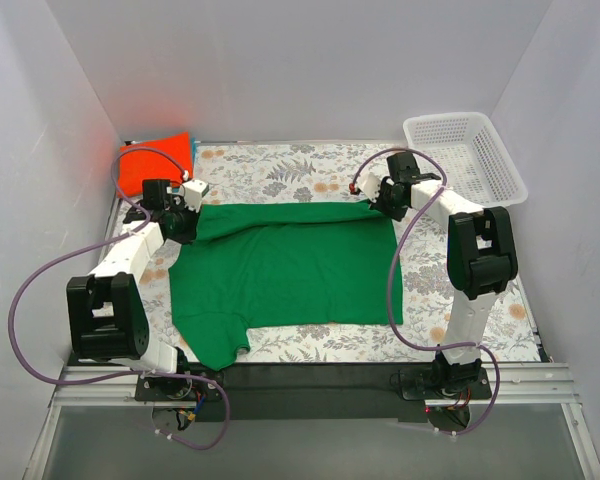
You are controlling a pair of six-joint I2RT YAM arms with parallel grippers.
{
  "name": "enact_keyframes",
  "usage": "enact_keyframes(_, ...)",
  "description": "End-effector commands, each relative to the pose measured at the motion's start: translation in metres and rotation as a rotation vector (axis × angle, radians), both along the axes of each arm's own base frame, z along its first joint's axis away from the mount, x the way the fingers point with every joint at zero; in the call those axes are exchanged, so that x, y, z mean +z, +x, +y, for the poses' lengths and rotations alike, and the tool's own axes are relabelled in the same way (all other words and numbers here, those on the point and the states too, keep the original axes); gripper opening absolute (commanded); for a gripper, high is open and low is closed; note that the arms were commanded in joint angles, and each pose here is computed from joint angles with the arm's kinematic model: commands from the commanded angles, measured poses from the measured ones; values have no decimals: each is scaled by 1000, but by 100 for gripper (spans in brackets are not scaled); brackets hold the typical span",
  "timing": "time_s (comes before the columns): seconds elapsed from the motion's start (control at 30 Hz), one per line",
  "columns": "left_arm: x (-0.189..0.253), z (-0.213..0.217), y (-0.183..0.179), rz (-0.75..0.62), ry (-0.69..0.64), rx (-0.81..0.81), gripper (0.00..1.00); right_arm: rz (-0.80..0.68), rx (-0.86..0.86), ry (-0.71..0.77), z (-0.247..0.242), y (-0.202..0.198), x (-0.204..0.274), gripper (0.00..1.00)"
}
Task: Fold and stack the t-shirts
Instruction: Fold the tshirt
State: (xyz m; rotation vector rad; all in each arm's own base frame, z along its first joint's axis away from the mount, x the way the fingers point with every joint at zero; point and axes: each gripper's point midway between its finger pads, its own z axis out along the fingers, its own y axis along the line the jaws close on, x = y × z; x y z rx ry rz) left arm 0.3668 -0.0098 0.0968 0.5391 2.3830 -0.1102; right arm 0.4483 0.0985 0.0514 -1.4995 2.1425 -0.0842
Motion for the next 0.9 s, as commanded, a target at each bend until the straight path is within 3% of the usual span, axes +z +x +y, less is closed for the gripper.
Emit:
enact_keyframes(0.0, 10, 3, -8, -29, 25, -23, 0, -36, 16, 21, 2, 3, 14, 1)
enact_keyframes(0.13, 12, 8, -3, -36, 48, -3, 0, -39, 19, 25, 2, 1, 17, 1)
enact_keyframes(0.43, 61, 16, 24, -127, 68, -2, 0, -40, 28, 35, 2, -8, 30, 1)
enact_keyframes(0.87, 5, 10, -22, 47, 81, -98, 0, 80, 27, 14, -2, -35, -13, 1)
